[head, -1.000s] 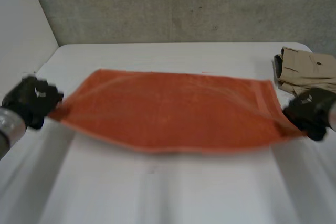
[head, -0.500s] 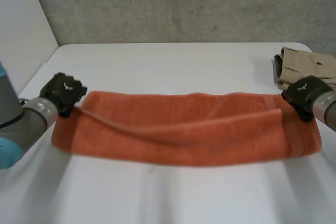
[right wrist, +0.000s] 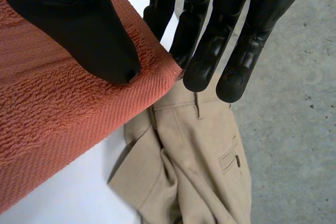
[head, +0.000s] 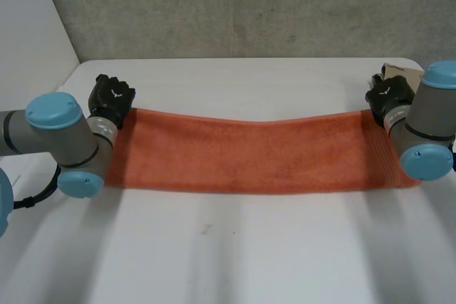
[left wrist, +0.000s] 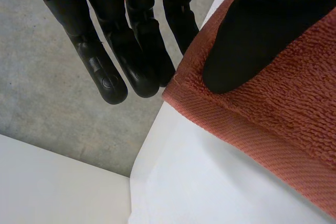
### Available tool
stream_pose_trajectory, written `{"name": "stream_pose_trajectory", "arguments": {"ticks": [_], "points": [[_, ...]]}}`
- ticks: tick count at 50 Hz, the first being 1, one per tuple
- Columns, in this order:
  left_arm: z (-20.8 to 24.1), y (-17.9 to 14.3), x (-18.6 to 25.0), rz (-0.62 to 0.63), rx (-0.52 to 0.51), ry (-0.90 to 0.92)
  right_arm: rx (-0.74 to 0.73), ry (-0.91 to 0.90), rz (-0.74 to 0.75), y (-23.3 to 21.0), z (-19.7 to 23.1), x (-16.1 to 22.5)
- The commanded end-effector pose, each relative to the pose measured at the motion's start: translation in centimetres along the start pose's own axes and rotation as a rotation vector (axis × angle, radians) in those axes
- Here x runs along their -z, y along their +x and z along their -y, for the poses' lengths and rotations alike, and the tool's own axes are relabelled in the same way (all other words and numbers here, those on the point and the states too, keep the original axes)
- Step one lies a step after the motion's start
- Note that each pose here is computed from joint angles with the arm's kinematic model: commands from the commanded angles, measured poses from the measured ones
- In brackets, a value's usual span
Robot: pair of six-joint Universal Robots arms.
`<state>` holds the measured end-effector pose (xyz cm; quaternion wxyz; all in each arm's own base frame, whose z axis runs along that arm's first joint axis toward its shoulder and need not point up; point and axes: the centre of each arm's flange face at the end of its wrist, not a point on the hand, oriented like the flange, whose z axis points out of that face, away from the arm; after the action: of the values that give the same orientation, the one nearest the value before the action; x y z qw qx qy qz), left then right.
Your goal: Fold the laundry.
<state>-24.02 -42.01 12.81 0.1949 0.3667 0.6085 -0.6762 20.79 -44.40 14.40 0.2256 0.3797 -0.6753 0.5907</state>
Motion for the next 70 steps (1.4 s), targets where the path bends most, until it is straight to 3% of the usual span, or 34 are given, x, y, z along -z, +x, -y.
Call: {"name": "stream_pose_trajectory", "arguments": {"ticks": [1, 8, 15, 21, 25, 29, 48, 59, 62, 70], "points": [[0.5, 0.9, 0.7, -0.016, -0.004, 0.004, -0.037, 0.008, -0.045, 0.9, 0.6, -0.5], [2.9, 0.5, 2.5, 0.027, 0.008, 0.030, -0.221, 0.038, -0.112, 5.3, 3.2, 2.6], [5.3, -1.6, 5.5, 0.047, 0.059, 0.038, -0.281, 0.080, -0.012, 6.1, 4.6, 7.8], [6.6, -2.9, 8.0, 0.037, 0.263, 0.062, -0.335, -0.086, 0.188, 4.4, -0.2, 10.5], [7.1, -2.7, 9.4, -0.033, 0.467, 0.095, -0.375, -0.150, 0.285, 2.9, -2.4, 11.8], [7.2, -2.2, 9.8, -0.082, 0.548, 0.107, -0.389, -0.128, 0.318, 1.9, -3.1, 12.0], [6.8, -1.9, 9.9, -0.092, 0.546, 0.088, -0.380, -0.137, 0.268, 0.2, -7.2, 8.5], [6.6, -1.8, 10.2, -0.095, 0.546, 0.078, -0.370, -0.177, 0.129, 4.8, -9.1, 8.3], [6.6, -1.8, 10.2, -0.095, 0.546, 0.077, -0.338, -0.199, 0.064, 6.9, -10.6, 8.2], [6.8, -1.9, 10.6, -0.105, 0.547, 0.064, -0.034, -0.307, -0.094, 12.8, -14.6, 8.2]]}}
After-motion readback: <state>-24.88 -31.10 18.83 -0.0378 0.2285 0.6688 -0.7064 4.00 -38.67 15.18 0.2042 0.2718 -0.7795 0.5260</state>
